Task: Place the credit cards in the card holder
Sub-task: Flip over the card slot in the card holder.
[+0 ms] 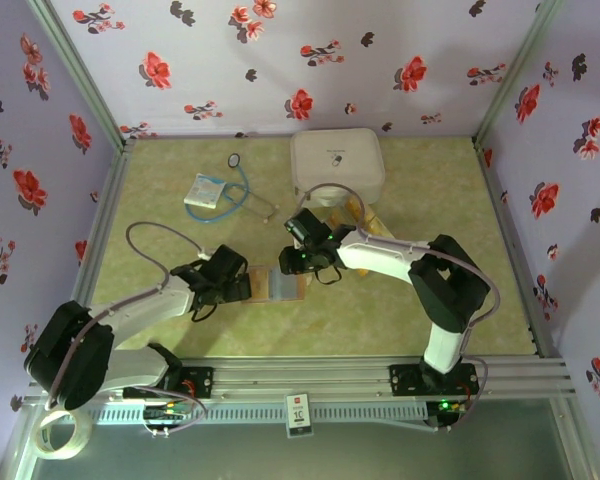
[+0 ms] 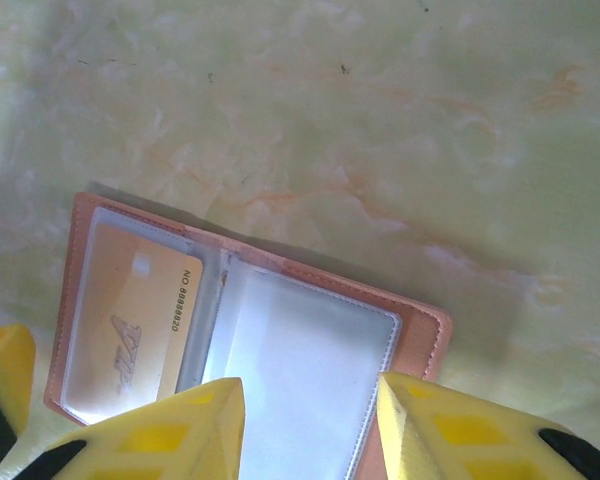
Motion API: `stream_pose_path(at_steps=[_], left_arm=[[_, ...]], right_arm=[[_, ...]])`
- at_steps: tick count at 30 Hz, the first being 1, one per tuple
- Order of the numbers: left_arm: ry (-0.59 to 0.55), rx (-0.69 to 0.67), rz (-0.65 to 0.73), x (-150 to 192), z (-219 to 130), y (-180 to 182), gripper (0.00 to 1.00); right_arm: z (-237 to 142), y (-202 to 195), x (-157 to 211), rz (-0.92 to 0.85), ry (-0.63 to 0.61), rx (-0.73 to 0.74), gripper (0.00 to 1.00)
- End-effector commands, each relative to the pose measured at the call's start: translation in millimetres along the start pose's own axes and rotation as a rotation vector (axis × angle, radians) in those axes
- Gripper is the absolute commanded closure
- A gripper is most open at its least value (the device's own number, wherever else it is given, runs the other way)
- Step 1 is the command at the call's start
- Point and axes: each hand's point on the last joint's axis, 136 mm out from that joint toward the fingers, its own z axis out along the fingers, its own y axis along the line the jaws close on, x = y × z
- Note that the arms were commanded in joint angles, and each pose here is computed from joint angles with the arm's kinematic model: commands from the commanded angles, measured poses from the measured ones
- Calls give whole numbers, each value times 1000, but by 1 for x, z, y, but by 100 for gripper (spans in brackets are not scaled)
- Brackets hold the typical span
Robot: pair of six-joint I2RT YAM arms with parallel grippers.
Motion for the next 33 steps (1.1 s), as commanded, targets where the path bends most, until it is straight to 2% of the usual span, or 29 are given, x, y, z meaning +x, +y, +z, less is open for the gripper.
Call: stream_pose_path(at_steps=[1,33], left_arm=[[-9,10,-15,2,2,-4,0],[22,-39,15,22,17,0,0]], right_arm=[[-1,-5,3,29,-1,14,61],[25,-17,20,90,59,-1,60]])
